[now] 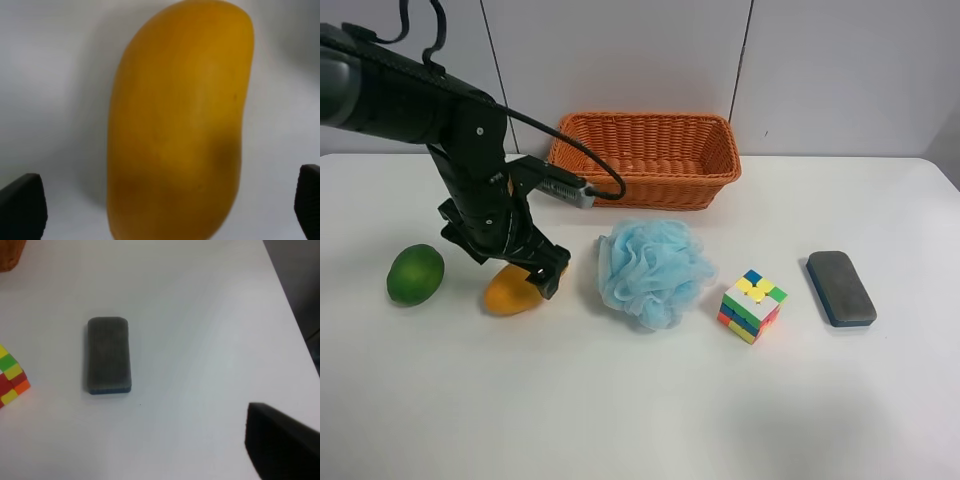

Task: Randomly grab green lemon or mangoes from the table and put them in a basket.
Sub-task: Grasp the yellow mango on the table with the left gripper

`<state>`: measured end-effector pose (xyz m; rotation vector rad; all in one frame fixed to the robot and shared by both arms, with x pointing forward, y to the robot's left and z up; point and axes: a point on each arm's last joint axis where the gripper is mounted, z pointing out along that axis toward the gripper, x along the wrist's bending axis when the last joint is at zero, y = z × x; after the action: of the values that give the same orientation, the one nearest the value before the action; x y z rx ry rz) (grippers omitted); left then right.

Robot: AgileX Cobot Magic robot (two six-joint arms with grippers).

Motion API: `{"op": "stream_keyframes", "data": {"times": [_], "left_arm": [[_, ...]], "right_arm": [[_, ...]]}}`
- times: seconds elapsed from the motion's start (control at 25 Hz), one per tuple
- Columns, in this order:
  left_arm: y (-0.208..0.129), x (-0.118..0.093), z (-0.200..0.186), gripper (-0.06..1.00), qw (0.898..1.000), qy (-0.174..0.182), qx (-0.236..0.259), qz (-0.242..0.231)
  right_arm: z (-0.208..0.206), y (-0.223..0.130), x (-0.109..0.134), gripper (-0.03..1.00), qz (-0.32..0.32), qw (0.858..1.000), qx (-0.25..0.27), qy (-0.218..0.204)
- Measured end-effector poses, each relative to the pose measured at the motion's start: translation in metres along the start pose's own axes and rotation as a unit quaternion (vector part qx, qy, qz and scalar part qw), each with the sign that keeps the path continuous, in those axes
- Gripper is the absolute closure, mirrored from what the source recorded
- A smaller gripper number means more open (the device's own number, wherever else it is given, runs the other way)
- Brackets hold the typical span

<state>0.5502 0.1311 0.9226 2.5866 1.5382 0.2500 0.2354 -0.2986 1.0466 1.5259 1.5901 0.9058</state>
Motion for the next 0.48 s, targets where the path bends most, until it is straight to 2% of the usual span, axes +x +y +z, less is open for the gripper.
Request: {"op": "stream_keyframes", "data": {"times": [0.48], "left_arm": [[0.001,-0.003,0.032,-0.05,1.000,0.001,0.013,0.009]], "right_arm": [[0.000,0.000,0.000,-0.02,0.000,1.000,0.000,0.000]]}}
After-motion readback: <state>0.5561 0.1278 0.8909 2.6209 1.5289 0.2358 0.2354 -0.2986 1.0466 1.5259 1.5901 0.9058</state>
